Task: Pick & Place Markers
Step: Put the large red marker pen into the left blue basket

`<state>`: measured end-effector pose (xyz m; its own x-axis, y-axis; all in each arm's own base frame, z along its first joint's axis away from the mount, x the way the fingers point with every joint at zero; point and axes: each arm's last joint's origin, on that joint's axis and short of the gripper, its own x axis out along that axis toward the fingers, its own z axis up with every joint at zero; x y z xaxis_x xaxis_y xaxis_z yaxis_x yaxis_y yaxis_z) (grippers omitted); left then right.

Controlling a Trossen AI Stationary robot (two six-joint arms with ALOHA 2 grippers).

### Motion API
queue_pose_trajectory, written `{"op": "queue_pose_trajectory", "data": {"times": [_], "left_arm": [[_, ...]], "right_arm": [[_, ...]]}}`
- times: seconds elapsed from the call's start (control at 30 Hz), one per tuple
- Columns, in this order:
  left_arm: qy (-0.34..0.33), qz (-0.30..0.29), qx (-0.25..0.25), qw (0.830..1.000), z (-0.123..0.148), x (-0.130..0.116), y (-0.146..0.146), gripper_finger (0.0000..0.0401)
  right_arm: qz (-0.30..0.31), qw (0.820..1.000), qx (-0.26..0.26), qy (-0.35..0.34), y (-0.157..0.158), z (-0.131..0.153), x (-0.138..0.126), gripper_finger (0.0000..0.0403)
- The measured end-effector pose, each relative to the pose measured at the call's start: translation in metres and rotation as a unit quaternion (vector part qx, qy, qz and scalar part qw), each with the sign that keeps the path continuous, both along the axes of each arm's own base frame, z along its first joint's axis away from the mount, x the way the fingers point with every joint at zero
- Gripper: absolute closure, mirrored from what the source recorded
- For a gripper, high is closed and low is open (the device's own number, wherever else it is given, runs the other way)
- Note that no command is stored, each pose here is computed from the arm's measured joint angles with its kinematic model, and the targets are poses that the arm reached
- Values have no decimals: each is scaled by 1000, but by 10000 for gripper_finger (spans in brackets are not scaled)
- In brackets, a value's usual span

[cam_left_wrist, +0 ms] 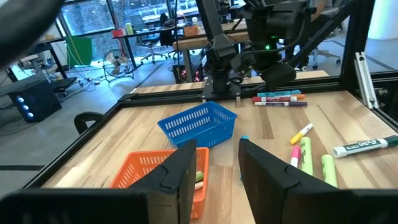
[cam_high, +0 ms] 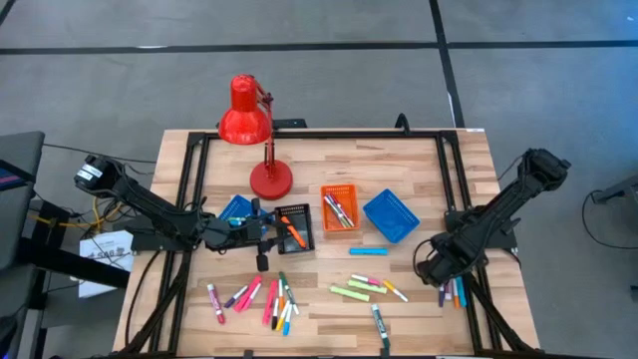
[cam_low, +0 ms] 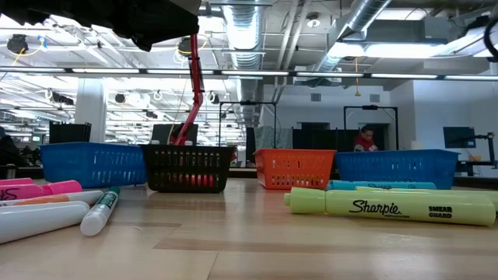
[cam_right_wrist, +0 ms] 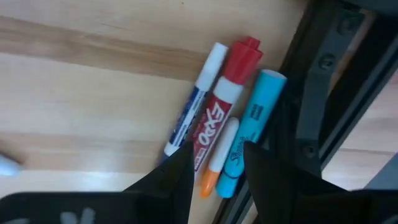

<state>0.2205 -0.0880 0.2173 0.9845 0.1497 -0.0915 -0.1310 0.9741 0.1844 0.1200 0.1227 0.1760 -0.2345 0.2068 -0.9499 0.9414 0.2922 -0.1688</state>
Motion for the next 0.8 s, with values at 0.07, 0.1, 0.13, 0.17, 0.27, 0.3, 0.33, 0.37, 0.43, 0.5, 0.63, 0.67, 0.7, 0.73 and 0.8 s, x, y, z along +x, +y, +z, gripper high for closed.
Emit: {"op": "queue_pose_trajectory", "data": {"times": [0.07, 0.1, 0.13, 0.17, 0.27, 0.3, 0.33, 0.37, 0.43, 0.5, 0.63, 0.67, 0.7, 0.73, 0.8], "left_arm": [[0, 0, 0, 1000, 0, 0, 0, 284], [0, 0, 0, 1000, 0, 0, 0, 284], [0, 0, 0, 1000, 0, 0, 0, 284], [0, 0, 0, 1000, 0, 0, 0, 284], [0, 0, 0, 1000, 0, 0, 0, 284], [0, 0, 0, 1000, 0, 0, 0, 284], [0, 0, 0, 1000, 0, 0, 0, 284], [0, 0, 0, 1000, 0, 0, 0, 284], [0, 0, 0, 1000, 0, 0, 0, 284], [0, 0, -1, 1000, 0, 0, 0, 284], [-1, 0, -1, 1000, 0, 0, 0, 284], [0, 0, 0, 1000, 0, 0, 0, 284], [0, 0, 0, 1000, 0, 0, 0, 284], [0, 0, 0, 1000, 0, 0, 0, 284], [-1, 0, 0, 1000, 0, 0, 0, 284]], "right_arm": [[-6, 1000, -6, 6, 1, -3, -4, 275], [-6, 1000, -8, 7, 1, -5, -6, 275], [-5, 1000, -7, 6, 1, -9, -7, 275], [-3, 1000, -3, 2, 2, -13, -8, 275], [1, 1000, 15, -16, 1, -28, -10, 275], [-3, 1000, 21, -22, 1, -33, -11, 275], [-7, 999, 25, -22, 0, -37, -12, 275], [-9, 999, 29, -25, -2, -40, -13, 275], [-7, 1000, 19, -21, -5, -47, -16, 277], [3, 1000, 17, -26, -7, -49, -17, 284], [17, 998, 18, -49, -6, -49, -14, 310], [16, 998, 20, -52, -6, -49, -14, 320], [16, 998, 20, -53, -6, -49, -13, 328], [16, 998, 21, -53, -6, -49, -13, 336], [24, 998, 22, -59, -6, -47, -11, 347]]}}
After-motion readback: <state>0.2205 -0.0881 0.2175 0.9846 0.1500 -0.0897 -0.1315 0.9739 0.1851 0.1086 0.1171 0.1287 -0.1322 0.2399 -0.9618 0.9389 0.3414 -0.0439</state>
